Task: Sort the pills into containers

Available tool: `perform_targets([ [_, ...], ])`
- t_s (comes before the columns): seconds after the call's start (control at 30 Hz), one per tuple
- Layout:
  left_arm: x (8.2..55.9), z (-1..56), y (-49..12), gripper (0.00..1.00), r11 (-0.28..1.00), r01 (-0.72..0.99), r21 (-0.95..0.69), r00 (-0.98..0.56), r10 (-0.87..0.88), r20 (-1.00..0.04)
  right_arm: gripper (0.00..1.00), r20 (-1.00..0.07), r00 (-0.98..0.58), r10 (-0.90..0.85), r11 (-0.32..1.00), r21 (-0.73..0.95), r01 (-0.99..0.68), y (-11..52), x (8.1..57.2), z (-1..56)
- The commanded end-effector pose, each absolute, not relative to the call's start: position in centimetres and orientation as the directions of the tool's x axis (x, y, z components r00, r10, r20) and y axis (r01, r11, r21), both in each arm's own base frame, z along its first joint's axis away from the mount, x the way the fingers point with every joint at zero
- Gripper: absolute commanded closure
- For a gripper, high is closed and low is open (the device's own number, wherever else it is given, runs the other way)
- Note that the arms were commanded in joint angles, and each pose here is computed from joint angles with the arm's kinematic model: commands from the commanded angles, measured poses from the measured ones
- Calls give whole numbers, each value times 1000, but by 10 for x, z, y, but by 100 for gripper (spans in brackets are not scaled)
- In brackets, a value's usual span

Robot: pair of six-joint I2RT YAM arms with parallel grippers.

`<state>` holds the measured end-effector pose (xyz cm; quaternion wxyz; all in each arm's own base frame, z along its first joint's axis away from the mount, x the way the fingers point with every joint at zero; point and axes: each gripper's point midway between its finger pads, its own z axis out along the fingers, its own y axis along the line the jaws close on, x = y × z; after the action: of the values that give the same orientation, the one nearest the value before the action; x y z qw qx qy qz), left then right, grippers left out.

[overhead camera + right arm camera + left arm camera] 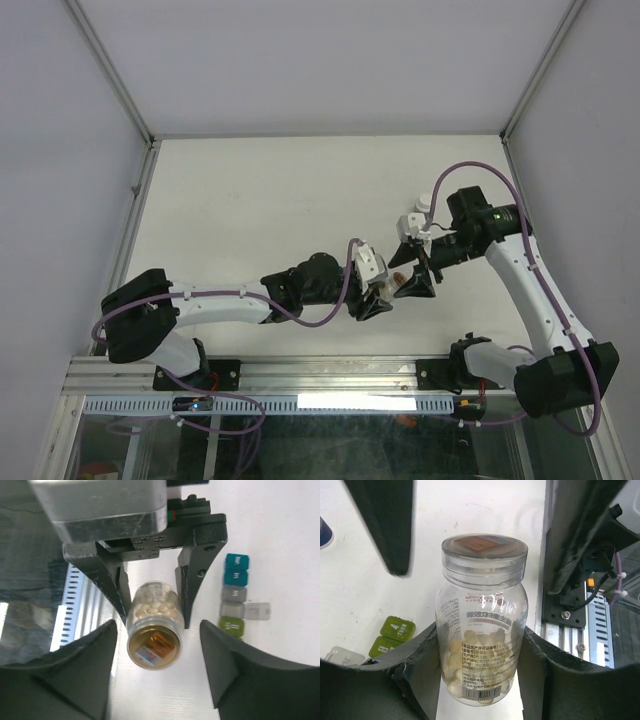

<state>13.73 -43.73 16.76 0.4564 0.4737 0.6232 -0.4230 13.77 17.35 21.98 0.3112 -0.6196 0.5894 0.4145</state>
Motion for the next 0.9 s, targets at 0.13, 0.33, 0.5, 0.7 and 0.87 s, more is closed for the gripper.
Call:
perform_targets([
  [0.13,132,191,-421,100,192,977,-88,-119,158,-980,14,-882,-140,-450,165,72,-984,170,154,253],
  [0.33,135,196,-421,100,232,967,-108,-143,138,-980,14,-814,-389,-431,315,268,-910,167,154,240],
  [0.5,136,197,-426,100,237,964,-116,-152,140,-978,19,-749,-467,-470,345,332,-878,166,156,229],
  [0.7,139,196,-428,100,246,962,-120,-158,144,-977,29,-712,-484,-508,359,336,-871,177,153,220],
  [0.87,139,197,-430,100,245,962,-122,-161,146,-976,34,-699,-484,-527,348,342,-873,184,150,217],
])
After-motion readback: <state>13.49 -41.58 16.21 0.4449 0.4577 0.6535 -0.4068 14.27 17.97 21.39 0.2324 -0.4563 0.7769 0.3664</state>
